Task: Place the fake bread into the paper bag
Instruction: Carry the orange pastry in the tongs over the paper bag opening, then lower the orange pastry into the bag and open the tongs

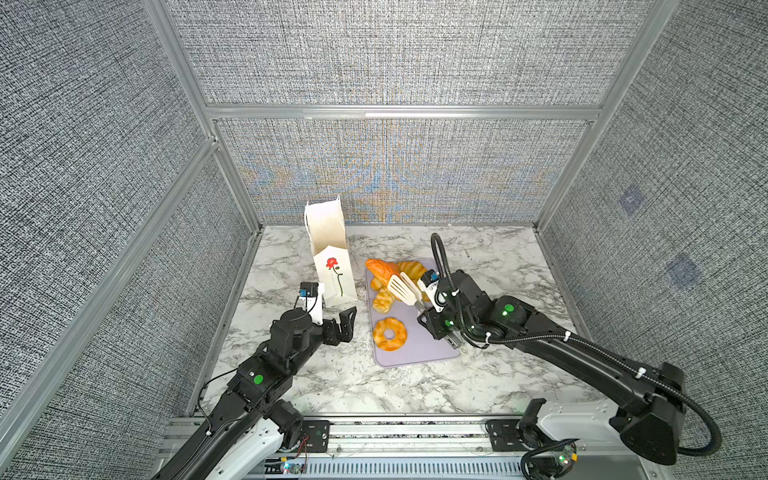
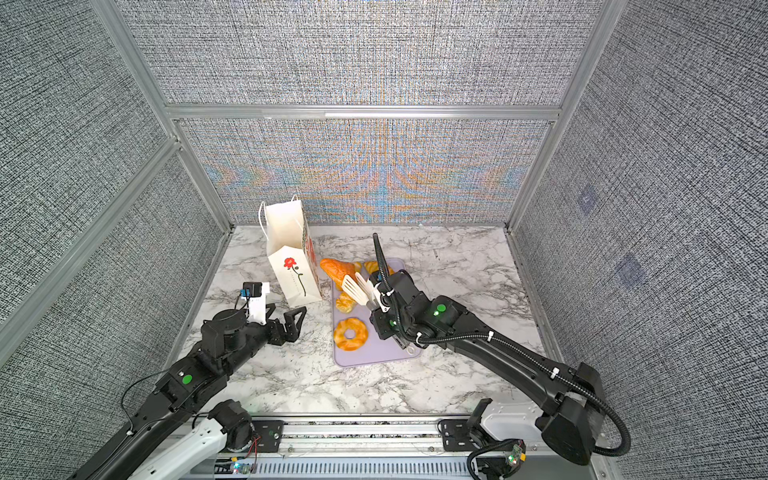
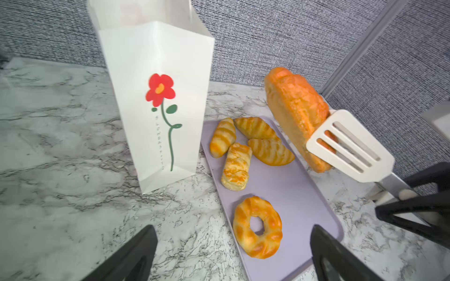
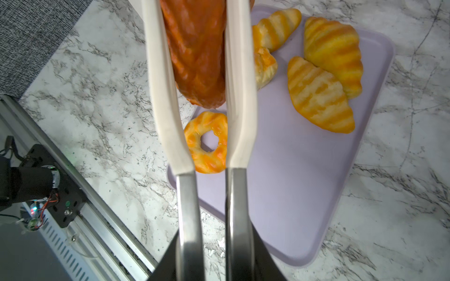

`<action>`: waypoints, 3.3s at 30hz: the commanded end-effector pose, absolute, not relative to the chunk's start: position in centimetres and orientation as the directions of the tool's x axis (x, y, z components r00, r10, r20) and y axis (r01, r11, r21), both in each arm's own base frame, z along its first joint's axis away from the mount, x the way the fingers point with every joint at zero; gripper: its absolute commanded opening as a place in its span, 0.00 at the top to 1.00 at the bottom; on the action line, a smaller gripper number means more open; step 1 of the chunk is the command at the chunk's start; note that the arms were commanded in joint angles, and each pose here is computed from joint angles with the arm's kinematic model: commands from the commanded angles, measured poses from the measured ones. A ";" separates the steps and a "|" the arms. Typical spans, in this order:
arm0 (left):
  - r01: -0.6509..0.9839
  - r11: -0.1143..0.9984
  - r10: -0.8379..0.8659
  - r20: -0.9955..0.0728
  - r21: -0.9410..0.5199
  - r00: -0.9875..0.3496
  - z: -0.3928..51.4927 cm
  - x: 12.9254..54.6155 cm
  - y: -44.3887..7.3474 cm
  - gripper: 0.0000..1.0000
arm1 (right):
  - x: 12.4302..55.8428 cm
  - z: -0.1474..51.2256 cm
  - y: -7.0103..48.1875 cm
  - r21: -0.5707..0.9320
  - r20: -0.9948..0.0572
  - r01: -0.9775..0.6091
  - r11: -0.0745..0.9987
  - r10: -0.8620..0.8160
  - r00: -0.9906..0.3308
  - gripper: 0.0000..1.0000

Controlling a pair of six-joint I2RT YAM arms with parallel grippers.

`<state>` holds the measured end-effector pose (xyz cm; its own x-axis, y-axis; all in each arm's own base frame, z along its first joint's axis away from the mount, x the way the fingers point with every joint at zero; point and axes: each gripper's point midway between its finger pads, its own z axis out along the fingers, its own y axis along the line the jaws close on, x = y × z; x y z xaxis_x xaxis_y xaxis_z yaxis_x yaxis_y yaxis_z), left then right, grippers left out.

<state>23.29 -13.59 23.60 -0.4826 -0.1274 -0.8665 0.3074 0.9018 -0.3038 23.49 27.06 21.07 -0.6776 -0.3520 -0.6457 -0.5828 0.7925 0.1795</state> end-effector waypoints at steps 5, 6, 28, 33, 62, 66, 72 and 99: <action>0.238 0.928 -0.144 -0.864 -0.288 -0.482 23.4 23.8 -11.6 0.00 | 24.6 25.2 30.4 0.213 -0.743 -0.653 0.727 -0.314 -0.592 0.68; 0.230 0.930 -0.147 -0.862 -0.288 -0.486 23.2 23.9 -11.5 0.00 | 24.7 25.7 30.8 0.216 -0.752 -0.661 0.718 -0.310 -0.582 0.68; 0.172 0.935 -0.186 -0.844 -0.309 -0.504 22.2 24.5 -10.2 0.00 | 28.4 32.3 40.6 0.296 -0.846 -0.768 0.568 -0.217 -0.487 0.68; 0.173 0.935 -0.187 -0.842 -0.311 -0.507 22.1 24.4 -10.2 0.00 | 30.1 32.8 42.1 0.312 -0.855 -0.758 0.572 -0.178 -0.487 0.69; 0.165 0.934 -0.194 -0.838 -0.317 -0.510 22.0 23.8 -9.8 0.01 | 34.9 30.8 44.5 0.392 -0.826 -0.687 0.612 -0.095 -0.555 0.62; 0.168 0.932 -0.196 -0.836 -0.322 -0.512 21.9 23.7 -9.9 0.00 | 35.1 30.6 44.6 0.388 -0.825 -0.685 0.616 -0.099 -0.556 0.59; 0.171 0.930 -0.198 -0.836 -0.325 -0.512 21.9 23.6 -9.9 0.00 | 35.5 30.3 44.6 0.374 -0.823 -0.679 0.632 -0.111 -0.556 0.53; 0.166 0.933 -0.194 -0.835 -0.319 -0.515 22.1 23.5 -9.8 0.01 | 36.2 29.7 43.6 0.346 -0.817 -0.647 0.679 -0.122 -0.564 0.50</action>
<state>23.69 -9.92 22.24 -0.5066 -0.2019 -0.8382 0.1707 0.9295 -0.3270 35.87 43.74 28.18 -0.5947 -0.1508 -0.7896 -0.6433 0.6784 0.3549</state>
